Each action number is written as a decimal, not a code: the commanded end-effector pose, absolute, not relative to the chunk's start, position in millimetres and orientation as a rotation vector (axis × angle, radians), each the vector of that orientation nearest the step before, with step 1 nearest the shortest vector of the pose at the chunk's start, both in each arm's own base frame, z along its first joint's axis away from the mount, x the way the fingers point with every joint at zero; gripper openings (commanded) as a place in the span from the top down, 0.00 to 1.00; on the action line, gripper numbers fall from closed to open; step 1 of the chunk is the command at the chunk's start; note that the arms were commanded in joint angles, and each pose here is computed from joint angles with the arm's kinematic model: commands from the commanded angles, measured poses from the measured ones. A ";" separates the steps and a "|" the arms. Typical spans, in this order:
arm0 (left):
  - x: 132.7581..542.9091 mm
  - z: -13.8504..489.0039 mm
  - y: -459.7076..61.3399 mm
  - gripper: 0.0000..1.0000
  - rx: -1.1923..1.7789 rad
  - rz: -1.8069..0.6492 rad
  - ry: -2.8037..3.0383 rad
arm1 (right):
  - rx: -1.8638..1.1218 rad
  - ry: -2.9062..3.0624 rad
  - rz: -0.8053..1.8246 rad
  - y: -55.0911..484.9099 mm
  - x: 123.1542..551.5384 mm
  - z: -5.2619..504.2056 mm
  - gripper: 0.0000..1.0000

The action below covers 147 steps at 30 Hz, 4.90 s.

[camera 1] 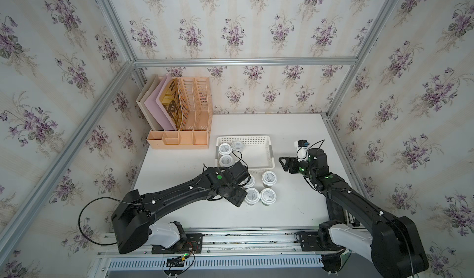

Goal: Put the yogurt in the basket
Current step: Pick up the yogurt from the center of the board, then place the yogurt in the basket.

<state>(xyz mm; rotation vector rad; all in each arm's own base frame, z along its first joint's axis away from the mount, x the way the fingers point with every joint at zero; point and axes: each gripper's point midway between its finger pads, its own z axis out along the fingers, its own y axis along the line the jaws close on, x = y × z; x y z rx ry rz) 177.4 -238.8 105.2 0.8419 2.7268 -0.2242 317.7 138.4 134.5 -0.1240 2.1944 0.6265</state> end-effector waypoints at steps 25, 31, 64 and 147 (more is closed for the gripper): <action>179.7 86.2 -237.6 0.21 0.832 -0.151 2.765 | -0.124 2.172 0.620 138.3 320.6 141.8 0.22; 179.2 82.7 -236.9 0.23 0.830 -0.147 2.771 | -0.125 2.172 0.622 138.6 320.7 141.6 0.22; 177.3 114.9 -215.6 0.32 0.815 -0.081 2.732 | -0.125 2.171 0.621 138.5 320.4 142.1 0.22; 353.6 143.3 -259.5 0.34 0.949 -0.025 2.695 | -0.123 2.191 0.612 138.1 321.9 135.9 0.22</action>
